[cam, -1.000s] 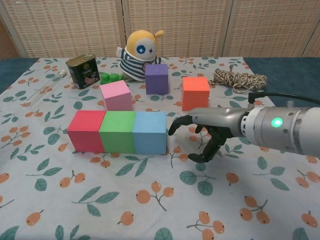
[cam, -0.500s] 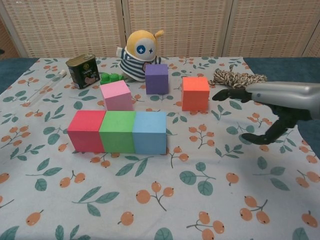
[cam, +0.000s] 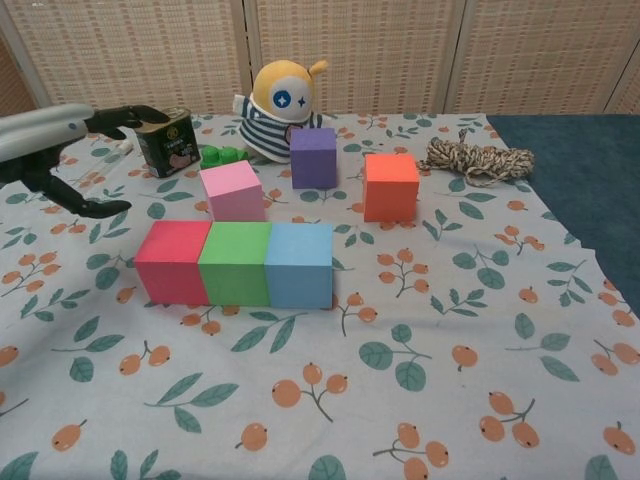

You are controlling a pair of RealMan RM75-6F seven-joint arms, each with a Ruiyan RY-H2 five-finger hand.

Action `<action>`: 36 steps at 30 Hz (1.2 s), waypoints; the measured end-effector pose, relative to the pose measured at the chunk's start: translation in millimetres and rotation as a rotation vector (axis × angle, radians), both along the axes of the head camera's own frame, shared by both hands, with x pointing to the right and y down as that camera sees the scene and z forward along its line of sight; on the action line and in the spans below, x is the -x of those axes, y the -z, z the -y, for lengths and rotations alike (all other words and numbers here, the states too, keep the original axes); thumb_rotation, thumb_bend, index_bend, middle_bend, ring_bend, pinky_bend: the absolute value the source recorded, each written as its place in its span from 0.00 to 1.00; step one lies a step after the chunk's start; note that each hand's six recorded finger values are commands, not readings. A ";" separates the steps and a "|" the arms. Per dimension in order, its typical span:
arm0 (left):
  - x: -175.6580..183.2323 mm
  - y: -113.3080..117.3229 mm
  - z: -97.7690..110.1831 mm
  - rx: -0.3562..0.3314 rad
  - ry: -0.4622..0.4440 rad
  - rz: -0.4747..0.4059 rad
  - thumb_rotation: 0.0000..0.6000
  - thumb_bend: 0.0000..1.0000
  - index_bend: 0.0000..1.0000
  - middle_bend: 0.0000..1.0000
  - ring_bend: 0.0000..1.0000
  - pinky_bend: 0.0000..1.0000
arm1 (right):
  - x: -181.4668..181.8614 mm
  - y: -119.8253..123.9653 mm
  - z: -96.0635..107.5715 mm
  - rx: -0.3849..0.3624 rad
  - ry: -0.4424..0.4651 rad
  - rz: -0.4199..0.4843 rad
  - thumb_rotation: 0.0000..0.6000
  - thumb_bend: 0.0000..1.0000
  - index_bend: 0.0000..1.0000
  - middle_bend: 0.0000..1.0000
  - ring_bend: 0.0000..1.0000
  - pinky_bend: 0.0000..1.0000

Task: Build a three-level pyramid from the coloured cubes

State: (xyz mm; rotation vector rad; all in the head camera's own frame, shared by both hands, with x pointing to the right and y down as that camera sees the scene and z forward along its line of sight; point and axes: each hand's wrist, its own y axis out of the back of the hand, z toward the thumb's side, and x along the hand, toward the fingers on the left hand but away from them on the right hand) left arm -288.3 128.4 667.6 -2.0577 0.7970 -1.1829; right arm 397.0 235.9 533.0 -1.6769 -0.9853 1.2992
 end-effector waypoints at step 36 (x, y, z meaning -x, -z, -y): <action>-95.4 -81.1 49.2 0.073 0.089 0.172 1.00 0.31 0.00 0.16 0.00 0.13 | -11.9 -2.8 0.0 0.094 0.006 0.040 1.00 0.32 0.00 0.00 0.00 0.00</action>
